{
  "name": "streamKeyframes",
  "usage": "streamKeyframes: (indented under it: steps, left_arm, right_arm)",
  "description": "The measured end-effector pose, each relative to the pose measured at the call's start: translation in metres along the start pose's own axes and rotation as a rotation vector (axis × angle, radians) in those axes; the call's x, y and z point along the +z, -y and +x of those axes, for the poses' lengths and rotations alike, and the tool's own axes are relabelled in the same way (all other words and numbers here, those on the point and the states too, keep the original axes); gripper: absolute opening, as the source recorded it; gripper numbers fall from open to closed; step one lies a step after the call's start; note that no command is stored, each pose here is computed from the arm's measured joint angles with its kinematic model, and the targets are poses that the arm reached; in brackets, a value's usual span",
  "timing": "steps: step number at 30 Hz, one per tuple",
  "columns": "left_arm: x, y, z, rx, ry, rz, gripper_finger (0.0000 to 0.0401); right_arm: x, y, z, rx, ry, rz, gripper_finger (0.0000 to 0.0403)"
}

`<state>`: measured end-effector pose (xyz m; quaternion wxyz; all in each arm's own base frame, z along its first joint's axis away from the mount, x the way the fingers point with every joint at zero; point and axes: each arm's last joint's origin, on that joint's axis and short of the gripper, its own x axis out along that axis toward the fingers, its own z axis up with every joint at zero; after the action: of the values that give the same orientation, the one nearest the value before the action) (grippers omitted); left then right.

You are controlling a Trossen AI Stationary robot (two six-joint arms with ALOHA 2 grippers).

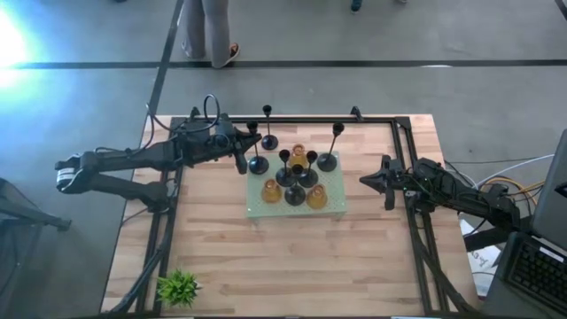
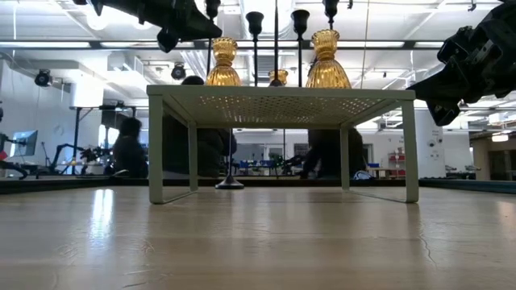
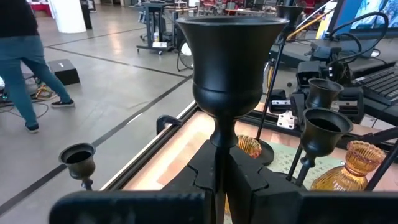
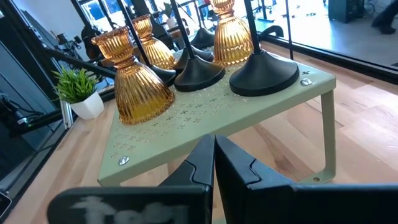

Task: Pick & Place candle stick holders
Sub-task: Put the black candle holder on the shelf

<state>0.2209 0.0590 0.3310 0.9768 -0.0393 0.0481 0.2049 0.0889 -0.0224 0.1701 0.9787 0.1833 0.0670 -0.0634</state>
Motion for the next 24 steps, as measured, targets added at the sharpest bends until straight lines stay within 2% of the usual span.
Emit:
streamKeyframes:
  steps: [21,24]
  left_arm:
    - [-0.0003,0.0011,0.0001,-0.032,-0.001,0.06,0.0016]
    - [-0.0003,0.001,0.0001,-0.031,-0.001,0.068,0.0026]
  right_arm:
    - [0.0,0.0,0.0,0.0,0.0,0.0,0.0008]
    - [0.0001,-0.0001,0.0,0.0,0.0,0.0,0.0008]
